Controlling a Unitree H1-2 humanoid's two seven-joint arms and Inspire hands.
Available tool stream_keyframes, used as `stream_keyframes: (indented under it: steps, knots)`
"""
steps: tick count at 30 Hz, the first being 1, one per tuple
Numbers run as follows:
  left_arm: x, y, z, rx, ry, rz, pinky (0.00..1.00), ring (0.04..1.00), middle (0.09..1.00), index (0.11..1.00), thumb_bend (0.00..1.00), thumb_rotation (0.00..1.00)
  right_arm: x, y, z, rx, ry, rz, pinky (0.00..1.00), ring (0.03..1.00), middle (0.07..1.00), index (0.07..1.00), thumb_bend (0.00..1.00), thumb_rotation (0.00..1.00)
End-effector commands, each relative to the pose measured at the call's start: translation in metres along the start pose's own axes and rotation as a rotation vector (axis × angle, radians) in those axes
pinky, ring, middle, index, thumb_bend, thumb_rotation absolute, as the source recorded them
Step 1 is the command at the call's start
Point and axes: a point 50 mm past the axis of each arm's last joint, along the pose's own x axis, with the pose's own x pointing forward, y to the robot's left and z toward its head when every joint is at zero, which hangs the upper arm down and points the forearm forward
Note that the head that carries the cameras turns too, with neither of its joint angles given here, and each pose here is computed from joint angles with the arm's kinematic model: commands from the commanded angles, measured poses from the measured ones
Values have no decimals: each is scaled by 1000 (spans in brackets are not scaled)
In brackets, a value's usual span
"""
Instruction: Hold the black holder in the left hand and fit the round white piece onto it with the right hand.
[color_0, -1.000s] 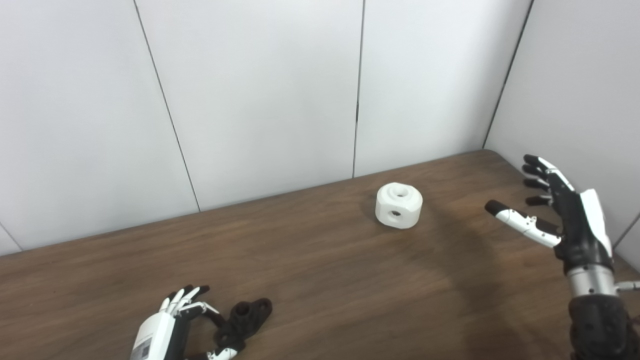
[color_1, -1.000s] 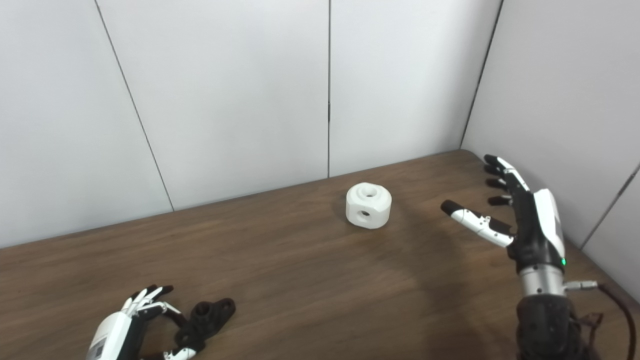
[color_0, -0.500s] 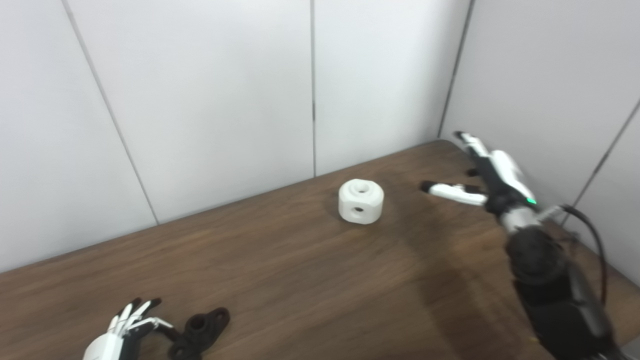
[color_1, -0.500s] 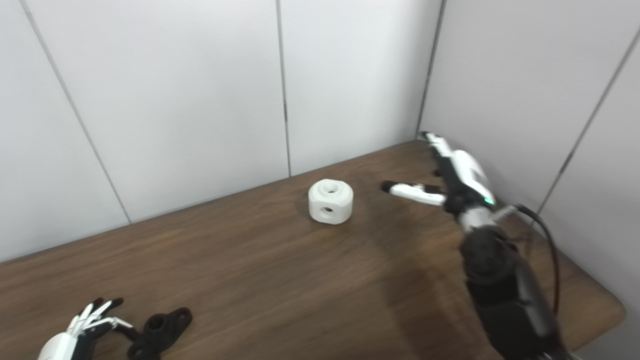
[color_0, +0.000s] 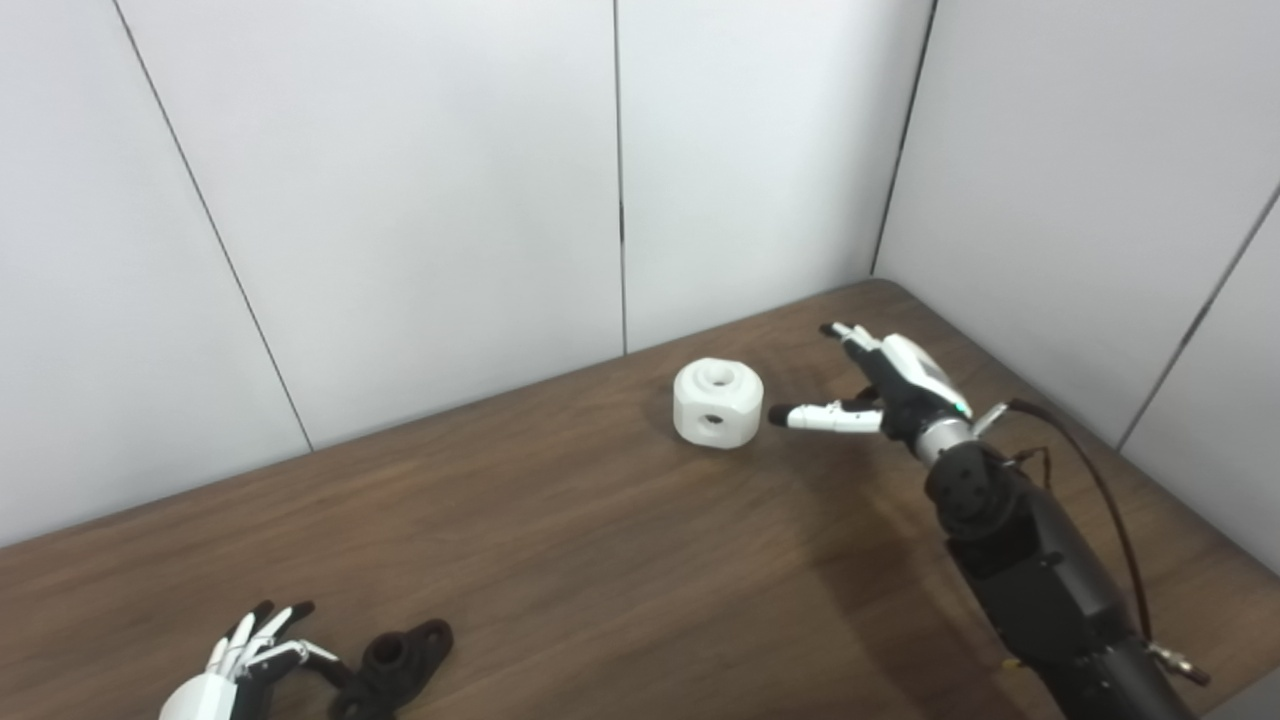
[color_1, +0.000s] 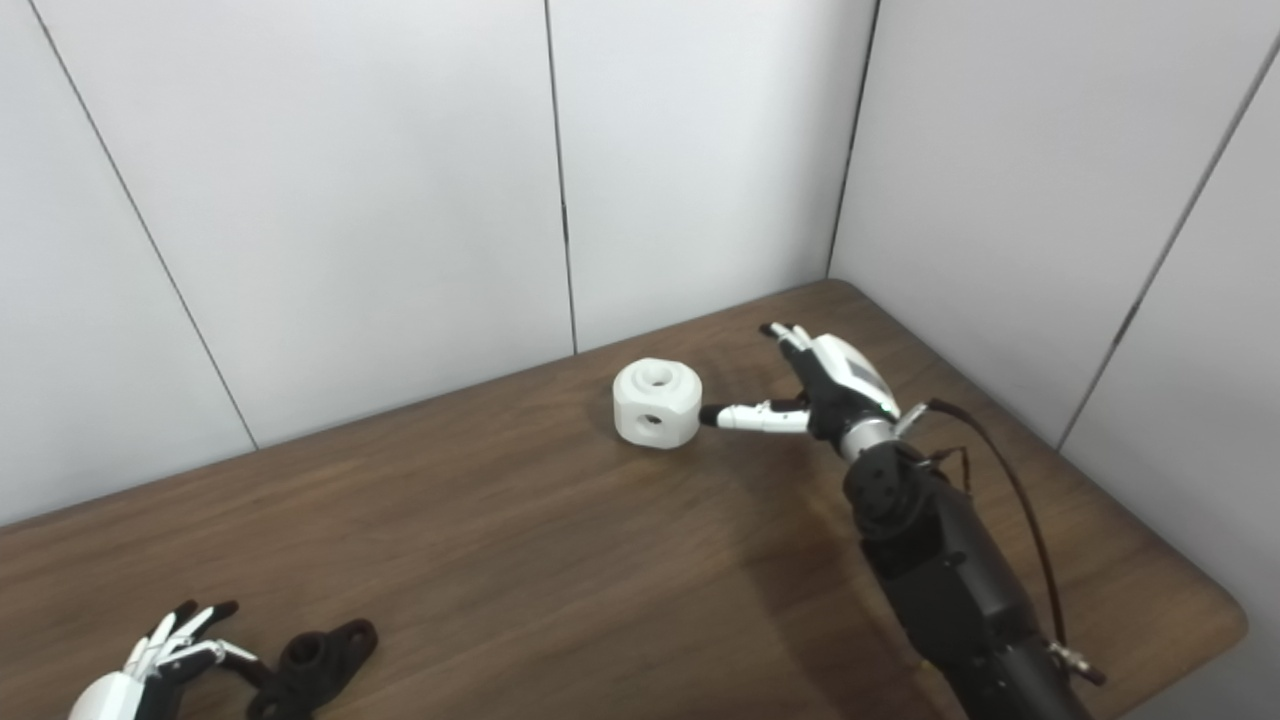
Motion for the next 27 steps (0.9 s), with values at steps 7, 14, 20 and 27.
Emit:
stream_keyframes:
  steps: [7,14,20,27]
  knots:
    - [-6,1,-7,5,-8,5,1000,969,887,481,512,45,20,4,32,-5,-74,-24,767,1000,1000,945,1000,642]
    - [-7,0,-7,6,-4,0,1000,963,887,481,512,46,30,15,38,7,-76,0,818,1000,1000,944,1000,595]
    - [-8,-1,-6,2,1,-3,1000,963,886,481,512,46,38,22,44,-25,-81,6,812,1000,1000,939,1000,579]
    - [-10,-1,-7,1,-4,-5,1000,959,890,481,512,46,47,26,51,-32,-78,14,852,1000,1000,940,1000,560]
